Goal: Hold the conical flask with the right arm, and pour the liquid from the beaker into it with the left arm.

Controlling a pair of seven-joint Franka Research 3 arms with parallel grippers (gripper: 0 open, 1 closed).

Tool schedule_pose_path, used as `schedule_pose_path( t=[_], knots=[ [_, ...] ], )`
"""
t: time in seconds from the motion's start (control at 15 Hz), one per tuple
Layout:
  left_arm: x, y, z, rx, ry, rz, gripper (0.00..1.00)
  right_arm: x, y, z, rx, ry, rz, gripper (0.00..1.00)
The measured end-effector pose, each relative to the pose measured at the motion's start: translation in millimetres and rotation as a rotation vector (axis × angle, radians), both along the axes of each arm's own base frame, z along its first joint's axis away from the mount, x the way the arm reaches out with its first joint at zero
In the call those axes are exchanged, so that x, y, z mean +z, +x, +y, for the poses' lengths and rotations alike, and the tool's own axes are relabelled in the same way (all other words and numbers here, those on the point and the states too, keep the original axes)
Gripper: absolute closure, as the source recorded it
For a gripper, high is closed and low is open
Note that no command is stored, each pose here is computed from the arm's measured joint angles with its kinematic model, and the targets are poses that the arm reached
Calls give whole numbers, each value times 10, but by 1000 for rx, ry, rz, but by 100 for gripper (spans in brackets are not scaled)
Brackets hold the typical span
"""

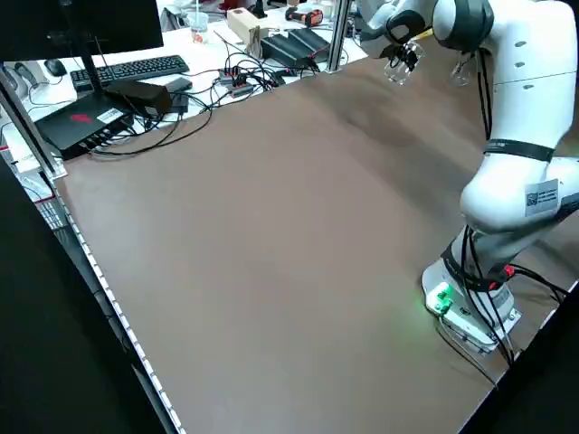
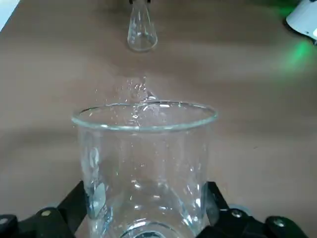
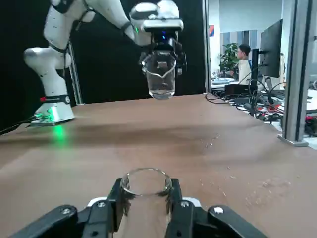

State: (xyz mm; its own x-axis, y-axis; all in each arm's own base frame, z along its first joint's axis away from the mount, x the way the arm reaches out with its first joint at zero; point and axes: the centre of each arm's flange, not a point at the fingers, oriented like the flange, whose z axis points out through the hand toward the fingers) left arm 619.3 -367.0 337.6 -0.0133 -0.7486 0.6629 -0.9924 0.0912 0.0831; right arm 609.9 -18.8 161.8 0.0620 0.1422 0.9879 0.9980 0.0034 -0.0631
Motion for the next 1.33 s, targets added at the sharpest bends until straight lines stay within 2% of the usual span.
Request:
schedule_pose_path(
  t=[0.4,0.8,1.33],
  knots=[
    [65,-105,-153,15,73,18,2,400,-291,1219,-88,-61,7,61],
    [67,-157,-230,43,104,46,2,348,-517,2085,-175,-92,40,61],
    [118,-306,-486,33,134,50,2,359,-787,2985,-255,-32,42,61]
  ],
)
